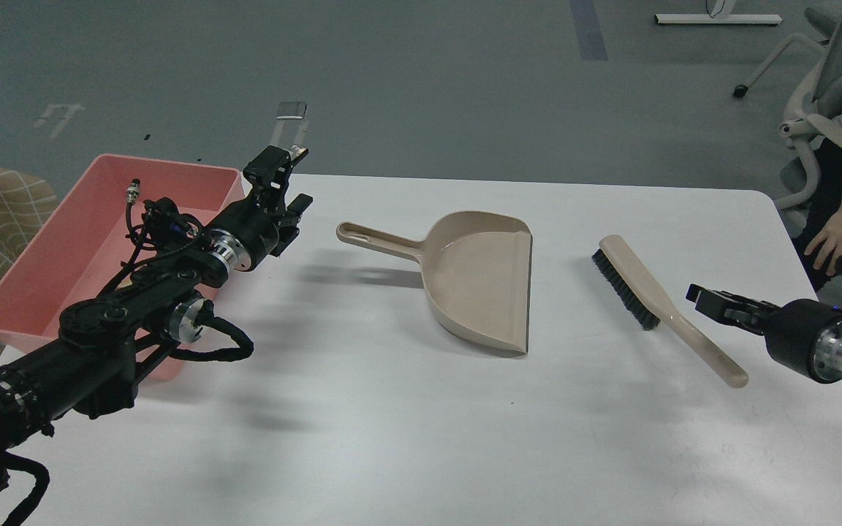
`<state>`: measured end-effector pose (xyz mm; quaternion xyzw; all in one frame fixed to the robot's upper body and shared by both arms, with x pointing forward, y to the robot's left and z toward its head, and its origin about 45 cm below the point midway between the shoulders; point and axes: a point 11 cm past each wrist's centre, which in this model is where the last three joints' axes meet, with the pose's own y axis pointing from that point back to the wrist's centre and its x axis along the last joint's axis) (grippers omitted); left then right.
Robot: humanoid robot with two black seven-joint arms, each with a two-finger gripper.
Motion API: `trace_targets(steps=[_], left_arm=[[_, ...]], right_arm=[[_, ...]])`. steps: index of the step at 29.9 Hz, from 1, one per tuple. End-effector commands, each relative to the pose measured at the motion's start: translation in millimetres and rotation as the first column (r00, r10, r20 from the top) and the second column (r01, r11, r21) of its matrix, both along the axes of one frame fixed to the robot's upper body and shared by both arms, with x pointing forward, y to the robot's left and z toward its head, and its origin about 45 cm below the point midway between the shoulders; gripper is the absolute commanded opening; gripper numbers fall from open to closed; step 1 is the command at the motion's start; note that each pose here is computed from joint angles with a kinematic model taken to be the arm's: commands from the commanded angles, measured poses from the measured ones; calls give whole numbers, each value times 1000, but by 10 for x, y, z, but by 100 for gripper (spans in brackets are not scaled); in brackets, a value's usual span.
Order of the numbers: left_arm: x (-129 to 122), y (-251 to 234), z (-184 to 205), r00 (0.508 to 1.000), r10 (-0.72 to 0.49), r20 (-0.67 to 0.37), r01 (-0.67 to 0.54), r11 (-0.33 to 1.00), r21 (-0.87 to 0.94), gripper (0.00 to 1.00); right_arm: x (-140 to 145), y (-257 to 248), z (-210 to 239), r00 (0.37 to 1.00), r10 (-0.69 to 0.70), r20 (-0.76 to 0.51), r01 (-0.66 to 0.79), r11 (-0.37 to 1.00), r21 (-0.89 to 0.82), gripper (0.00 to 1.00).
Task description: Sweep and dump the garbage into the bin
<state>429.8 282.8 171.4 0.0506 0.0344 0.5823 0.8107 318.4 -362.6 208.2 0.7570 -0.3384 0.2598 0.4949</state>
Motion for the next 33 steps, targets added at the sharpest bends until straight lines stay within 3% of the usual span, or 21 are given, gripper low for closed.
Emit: trace_targets(steps=[1,2,10,14,18,22,25,33], left_arm=[[51,48,160,1000,4,26,-3,1000,-15,94],[61,87,215,999,9,36,-8,1000,-20,95],[149,486,900,982,74,174,-46,986,-159,97],[180,716,1191,962,129,241,-71,969,-236,98],[143,909,1303,946,175,272,-90,950,-300,98],[80,1083,1330,931,228,284,-119,928,-353,98],[46,1145,1324,925,249,286,-130,917,-377,98],[26,1022,1251,933,231,275,-109,912,-396,98]], right_arm=[[112,-88,315,995,-55,87,48,996,75,96],[151,-117,427,990,-83,113,68,989,131,100],[447,-33,948,957,-189,221,74,894,442,100],[601,50,985,918,-320,235,92,748,657,100],[751,95,893,915,-380,132,111,555,824,100],[912,73,925,914,-400,70,117,425,898,100],[1069,85,889,905,-424,-19,137,248,959,100],[1264,-139,443,843,-461,-276,277,-67,959,100]])
